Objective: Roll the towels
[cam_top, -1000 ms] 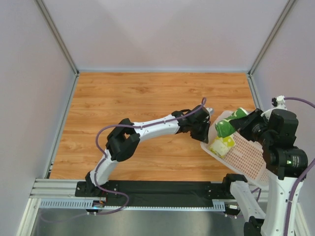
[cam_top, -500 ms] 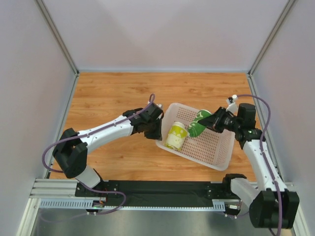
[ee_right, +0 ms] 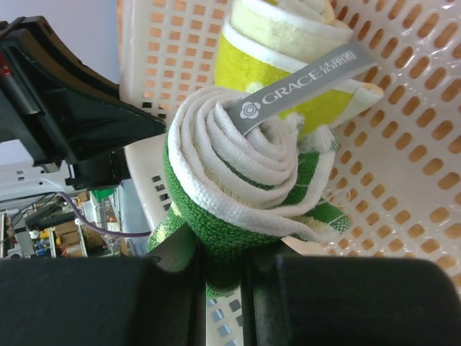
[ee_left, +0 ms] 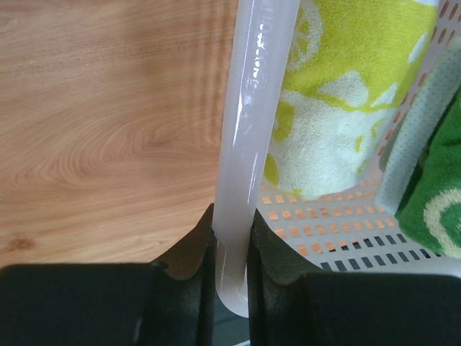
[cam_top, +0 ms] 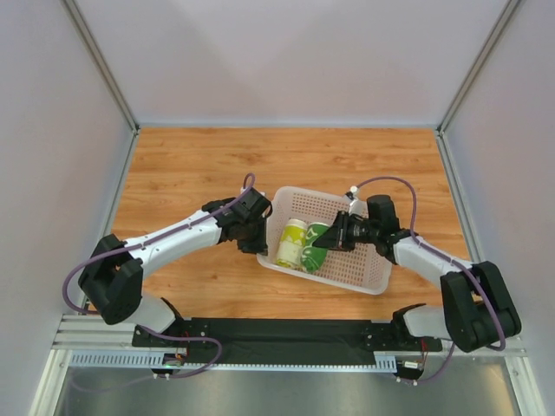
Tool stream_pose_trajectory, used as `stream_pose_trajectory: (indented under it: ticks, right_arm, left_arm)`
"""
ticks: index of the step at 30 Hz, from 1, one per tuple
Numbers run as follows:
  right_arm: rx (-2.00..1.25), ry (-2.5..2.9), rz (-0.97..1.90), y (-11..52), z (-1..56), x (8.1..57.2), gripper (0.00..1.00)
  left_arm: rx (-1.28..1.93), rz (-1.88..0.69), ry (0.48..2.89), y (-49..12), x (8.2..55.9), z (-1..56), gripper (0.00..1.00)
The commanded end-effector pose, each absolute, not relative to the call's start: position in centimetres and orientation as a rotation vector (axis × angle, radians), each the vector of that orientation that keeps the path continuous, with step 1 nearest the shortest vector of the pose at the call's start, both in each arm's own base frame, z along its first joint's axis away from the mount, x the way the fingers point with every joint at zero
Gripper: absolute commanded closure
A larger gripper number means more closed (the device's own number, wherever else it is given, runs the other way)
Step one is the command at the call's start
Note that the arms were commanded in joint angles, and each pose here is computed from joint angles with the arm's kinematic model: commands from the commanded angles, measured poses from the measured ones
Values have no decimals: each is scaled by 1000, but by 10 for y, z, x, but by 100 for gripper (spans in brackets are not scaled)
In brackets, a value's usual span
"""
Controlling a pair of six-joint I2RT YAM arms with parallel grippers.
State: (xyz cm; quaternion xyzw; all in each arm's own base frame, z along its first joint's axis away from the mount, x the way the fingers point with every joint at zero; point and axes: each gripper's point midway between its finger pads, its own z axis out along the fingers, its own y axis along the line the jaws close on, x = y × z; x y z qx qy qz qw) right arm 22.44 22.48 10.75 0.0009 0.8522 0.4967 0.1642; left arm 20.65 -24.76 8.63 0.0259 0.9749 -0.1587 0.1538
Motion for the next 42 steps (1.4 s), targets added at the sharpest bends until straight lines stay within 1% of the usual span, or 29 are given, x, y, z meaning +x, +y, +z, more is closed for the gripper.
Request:
stream_pose_trajectory:
  ticks: [1,5,7,8,9,11,12,13,14,15,16,17,18,20,21,26,28,36,42]
  right_arm:
    - [-108,2264,1409,230,107,243,100]
    - [-63,2302,1456,233,69,237,100]
    - [-92,2232,1470,236,71,244,100]
    - [-67,2254,1473,237,63,245,100]
    - [-78,2217,1497,240,70,249,100]
    - [-62,2264,1467,241,64,248,100]
    - [-106,2260,1418,241,65,254,97]
    - [-66,2350,1341,236,52,250,91]
    - [-92,2381,1286,236,49,248,83]
    - [-92,2427,1230,232,49,244,64]
    - [-102,2439,1138,226,44,249,55]
    - [-105,2455,1106,223,44,248,49]
    - [-97,2494,1080,218,43,241,41]
    - [-99,2516,981,208,43,244,37]
    - [-89,2538,948,203,44,241,33]
    - [-69,2574,868,195,51,243,28]
    - [-49,2586,839,190,55,240,25]
    - [-53,2544,916,197,93,230,20]
    - [-75,2521,934,200,116,225,19]
  left_arm:
    - [23,-386,2813,-230,202,84,100]
    - [17,-397,2808,-233,205,83,100]
    - [17,-393,2812,-234,206,81,100]
    - [19,-394,2810,-234,206,81,100]
    - [25,-414,2822,-237,204,82,100]
    - [30,-409,2831,-237,204,82,100]
    - [30,-408,2829,-237,204,82,100]
    - [32,-412,2825,-238,205,83,100]
    - [32,-409,2826,-237,204,83,100]
    - [32,-405,2822,-236,205,84,100]
    - [32,-405,2820,-236,205,85,100]
    - [34,-403,2819,-235,205,85,100]
    - [33,-397,2820,-234,204,84,100]
    - [35,-395,2821,-234,204,84,100]
    - [33,-395,2821,-234,204,84,100]
    - [35,-390,2824,-234,205,83,100]
    - [33,-390,2824,-234,206,83,100]
    - [37,-386,2826,-235,208,80,100]
    - [37,-397,2839,-241,210,74,100]
